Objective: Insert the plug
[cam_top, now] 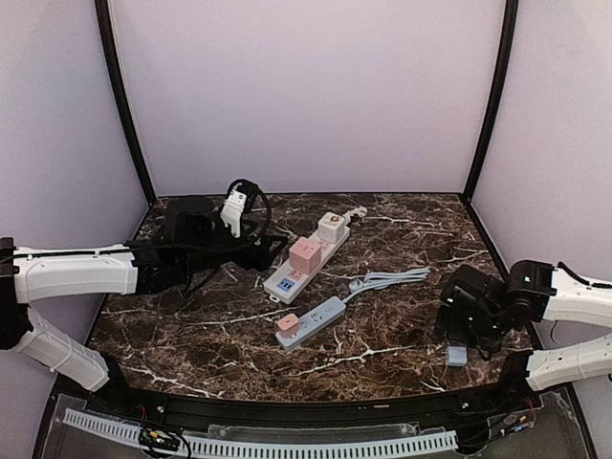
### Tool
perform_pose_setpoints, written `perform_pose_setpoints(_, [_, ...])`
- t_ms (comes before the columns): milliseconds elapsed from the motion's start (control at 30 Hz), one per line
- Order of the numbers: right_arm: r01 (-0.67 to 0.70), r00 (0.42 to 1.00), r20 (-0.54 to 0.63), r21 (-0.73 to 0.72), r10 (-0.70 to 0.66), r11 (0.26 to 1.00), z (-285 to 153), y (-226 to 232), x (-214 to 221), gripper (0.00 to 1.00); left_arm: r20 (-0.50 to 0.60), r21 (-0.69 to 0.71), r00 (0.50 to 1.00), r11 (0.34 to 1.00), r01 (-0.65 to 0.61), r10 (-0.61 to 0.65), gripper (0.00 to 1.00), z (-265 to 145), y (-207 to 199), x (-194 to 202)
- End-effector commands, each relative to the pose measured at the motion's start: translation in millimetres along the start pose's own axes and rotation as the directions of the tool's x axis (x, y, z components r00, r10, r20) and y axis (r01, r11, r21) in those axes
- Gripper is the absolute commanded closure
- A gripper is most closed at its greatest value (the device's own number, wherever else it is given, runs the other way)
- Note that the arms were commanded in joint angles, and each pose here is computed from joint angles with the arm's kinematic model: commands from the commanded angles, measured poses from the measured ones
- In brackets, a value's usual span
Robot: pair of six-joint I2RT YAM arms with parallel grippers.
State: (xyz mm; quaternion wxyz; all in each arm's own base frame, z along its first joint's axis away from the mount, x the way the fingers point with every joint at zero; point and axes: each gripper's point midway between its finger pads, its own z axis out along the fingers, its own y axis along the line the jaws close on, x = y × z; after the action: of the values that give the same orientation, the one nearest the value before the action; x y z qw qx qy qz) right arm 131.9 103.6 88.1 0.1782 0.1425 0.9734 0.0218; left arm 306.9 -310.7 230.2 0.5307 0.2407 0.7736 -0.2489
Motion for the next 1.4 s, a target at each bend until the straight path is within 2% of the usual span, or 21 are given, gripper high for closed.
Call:
perform_pose_setpoints(0, [-0.07,0.998,0.006,0.052,0.07,0.996,4.8,-12.3,-6.8,0.01,-0.018,0.042,0.999,0.998,0.043,-0.043,0.1,-0.9,-9.4,7.1])
perform_pose_setpoints(333, [-0.084,0.994,-0.064,0.024,0.086,0.996,23.2,-0.3,-18.9,0.01,-0.035,0.056,0.997,0.995,0.077,-0.075,0.1,2.9,-12.0,15.8])
perform_pose_setpoints(633, [-0.097,0.968,-0.23,0.031,0.101,0.995,47.8,3.3,5.0,0.01,-0.045,0.051,0.996,0.996,0.074,-0.071,0.11,1.8,-10.2,22.7])
perform_pose_setpoints(900, [-0.121,0.952,-0.281,0.008,0.119,0.993,54.4,4.4,19.4,0.02,-0.046,0.05,0.997,0.996,0.072,-0.069,0.11,-0.5,-9.1,25.1])
perform_pose_setpoints(1033, [-0.14,0.941,-0.32,-0.069,0.111,0.988,52.0,16.5,27.5,0.01,-0.047,0.049,0.997,0.996,0.069,-0.067,0.11,0.2,-9.2,25.8])
perform_pose_setpoints(1067, [-0.137,0.941,-0.325,-0.118,0.092,0.984,48.6,26.8,30.7,0.04,-0.052,0.05,0.997,0.996,0.067,-0.064,0.11,0.3,-9.3,28.0])
perform_pose_setpoints(1167, [-0.122,0.946,-0.317,-0.145,0.071,0.982,45.3,36.4,31.6,0.09,-0.058,0.046,0.996,0.997,0.064,-0.061,0.11,0.1,-8.2,31.4])
perform_pose_setpoints(1367, [-0.071,0.947,-0.32,-0.149,0.02,0.986,50.9,46.5,39.9,0.35,-0.067,0.033,0.996,0.998,0.055,-0.053,0.11,-2.6,-4.8,38.9])
